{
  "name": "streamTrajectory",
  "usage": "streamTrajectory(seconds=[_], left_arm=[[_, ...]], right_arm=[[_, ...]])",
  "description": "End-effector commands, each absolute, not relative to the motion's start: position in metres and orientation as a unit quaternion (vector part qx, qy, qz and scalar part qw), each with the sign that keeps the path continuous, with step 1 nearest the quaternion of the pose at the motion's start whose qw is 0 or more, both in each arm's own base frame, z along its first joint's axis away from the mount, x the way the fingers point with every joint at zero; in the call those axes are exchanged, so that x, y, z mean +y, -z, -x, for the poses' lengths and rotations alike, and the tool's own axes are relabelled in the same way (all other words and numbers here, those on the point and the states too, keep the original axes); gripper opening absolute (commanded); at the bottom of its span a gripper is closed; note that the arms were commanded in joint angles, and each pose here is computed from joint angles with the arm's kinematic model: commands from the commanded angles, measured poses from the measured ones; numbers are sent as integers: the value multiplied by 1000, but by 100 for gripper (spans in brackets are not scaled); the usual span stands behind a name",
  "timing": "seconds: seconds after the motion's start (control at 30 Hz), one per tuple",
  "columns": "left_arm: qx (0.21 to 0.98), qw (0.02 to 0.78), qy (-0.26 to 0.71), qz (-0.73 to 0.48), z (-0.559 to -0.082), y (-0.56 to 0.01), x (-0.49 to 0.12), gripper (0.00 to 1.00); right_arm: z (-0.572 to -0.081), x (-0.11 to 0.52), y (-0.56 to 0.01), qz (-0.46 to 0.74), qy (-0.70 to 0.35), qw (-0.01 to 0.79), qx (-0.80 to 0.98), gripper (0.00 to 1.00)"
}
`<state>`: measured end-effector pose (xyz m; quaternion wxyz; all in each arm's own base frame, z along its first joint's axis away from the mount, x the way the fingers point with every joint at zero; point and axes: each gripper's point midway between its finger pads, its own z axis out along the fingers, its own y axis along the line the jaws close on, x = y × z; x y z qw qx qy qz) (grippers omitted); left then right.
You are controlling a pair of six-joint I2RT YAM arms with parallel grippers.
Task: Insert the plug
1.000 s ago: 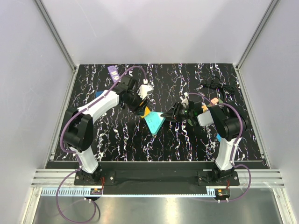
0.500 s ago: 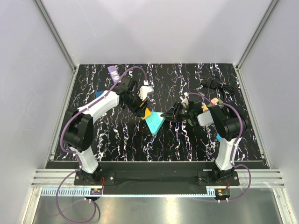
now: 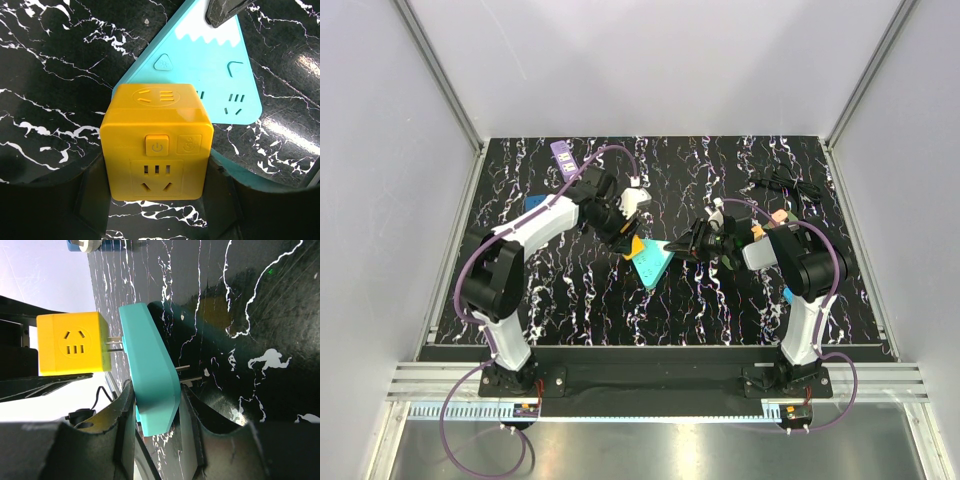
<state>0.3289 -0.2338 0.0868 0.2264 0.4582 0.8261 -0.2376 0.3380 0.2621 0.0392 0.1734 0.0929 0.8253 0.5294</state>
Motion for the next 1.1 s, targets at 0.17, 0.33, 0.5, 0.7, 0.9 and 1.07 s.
streamTrajectory(seconds=[0.17, 0.33, 0.5, 0.7, 0.9, 1.07], left_arm=[[806, 250, 253, -474, -339, -90, -247, 0], [796, 252, 266, -481, -338, -92, -252, 0], [790, 253, 269, -489, -339, -92, -254, 0], [779, 257, 276, -502, -341, -93, -258, 0], [795, 245, 256, -493, -344, -81, -252, 0], [828, 231, 224, -459, -348, -71, -240, 0]], right_arm=[[-333, 264, -30, -83, -517, 165, 836, 0], [-333, 264, -31, -82, -518, 166, 835, 0], [-334, 264, -31, -82, -518, 166, 835, 0], [-333, 264, -32, -79, -519, 166, 835, 0], [-333, 264, -33, -79, -520, 167, 834, 0], [-333, 264, -35, -78, -520, 169, 834, 0]])
